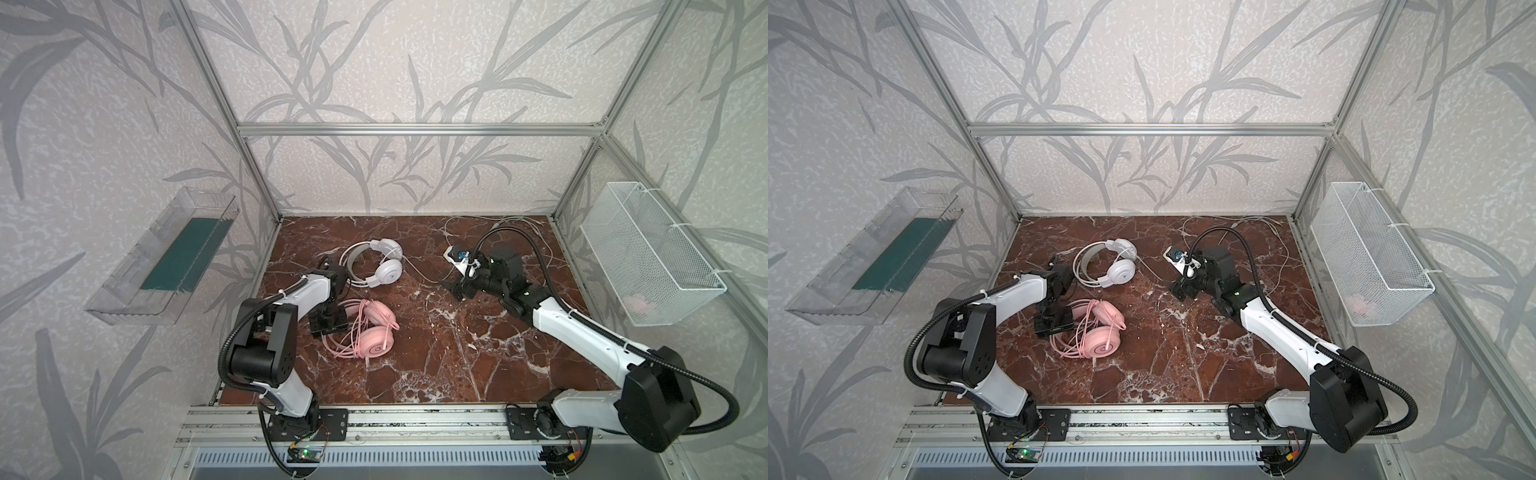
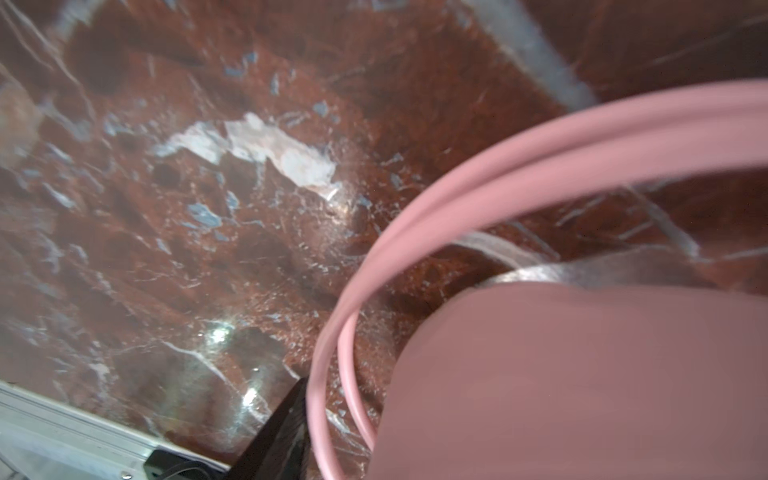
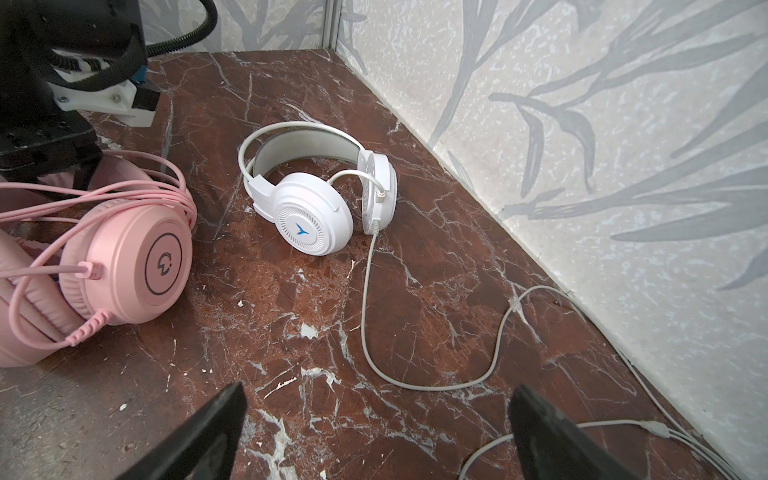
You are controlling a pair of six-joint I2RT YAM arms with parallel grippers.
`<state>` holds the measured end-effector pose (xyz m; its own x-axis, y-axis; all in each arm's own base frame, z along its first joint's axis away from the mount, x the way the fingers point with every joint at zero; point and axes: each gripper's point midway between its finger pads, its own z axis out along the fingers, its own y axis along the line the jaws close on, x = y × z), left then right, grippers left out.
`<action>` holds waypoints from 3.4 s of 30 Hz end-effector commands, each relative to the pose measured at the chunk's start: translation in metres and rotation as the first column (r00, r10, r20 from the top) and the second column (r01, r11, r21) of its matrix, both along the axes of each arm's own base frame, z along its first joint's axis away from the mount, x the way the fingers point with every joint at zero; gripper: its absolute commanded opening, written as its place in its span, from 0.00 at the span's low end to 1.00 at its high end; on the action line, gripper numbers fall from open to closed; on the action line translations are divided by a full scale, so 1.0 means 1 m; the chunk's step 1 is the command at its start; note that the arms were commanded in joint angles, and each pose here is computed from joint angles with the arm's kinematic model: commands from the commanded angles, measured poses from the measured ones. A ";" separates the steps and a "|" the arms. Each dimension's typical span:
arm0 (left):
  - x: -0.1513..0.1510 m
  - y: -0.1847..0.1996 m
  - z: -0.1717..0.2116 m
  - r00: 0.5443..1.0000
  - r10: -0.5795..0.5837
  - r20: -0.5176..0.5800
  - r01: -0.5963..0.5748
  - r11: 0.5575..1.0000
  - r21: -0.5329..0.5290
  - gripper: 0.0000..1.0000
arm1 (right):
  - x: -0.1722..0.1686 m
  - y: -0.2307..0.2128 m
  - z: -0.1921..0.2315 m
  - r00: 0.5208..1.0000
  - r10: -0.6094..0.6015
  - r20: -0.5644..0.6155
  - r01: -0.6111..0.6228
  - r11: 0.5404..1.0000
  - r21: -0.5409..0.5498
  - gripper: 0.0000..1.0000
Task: Wrap the headphones
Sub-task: 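Release the pink headset and grasp the white headset headband with the left gripper, then lift the white headset with the left gripper while the right gripper moves toward it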
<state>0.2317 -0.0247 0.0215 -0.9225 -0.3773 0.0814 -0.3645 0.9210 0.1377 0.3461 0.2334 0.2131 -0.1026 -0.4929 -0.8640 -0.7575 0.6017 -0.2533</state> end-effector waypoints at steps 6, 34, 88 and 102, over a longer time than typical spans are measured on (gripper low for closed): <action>0.002 -0.015 -0.014 0.998 0.055 0.012 -0.054 0.995 -0.082 0.44 | -0.001 -0.002 0.011 1.000 -0.006 0.018 0.005 1.000 0.028 0.99; 0.043 -0.025 0.054 0.985 -0.082 0.154 0.086 0.996 -0.020 0.63 | 0.000 -0.007 0.008 0.999 -0.028 0.021 0.028 0.999 0.033 0.99; 0.232 -0.015 -0.012 0.950 -0.144 0.276 0.192 0.969 -0.156 0.46 | 0.007 -0.009 0.001 0.984 -0.140 -0.111 0.161 0.964 0.210 0.99; 0.252 -0.031 0.014 0.929 -0.112 0.352 0.192 0.961 -0.201 0.00 | 0.015 -0.036 -0.032 0.954 -0.157 -0.254 0.201 0.967 0.157 0.99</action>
<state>0.4730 -0.0501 0.0241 -0.9591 -0.2422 -0.1465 -0.2176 0.9619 -0.1656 0.3638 0.1970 0.1893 -0.3502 -0.2708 -0.8967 -0.6332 0.7739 0.0136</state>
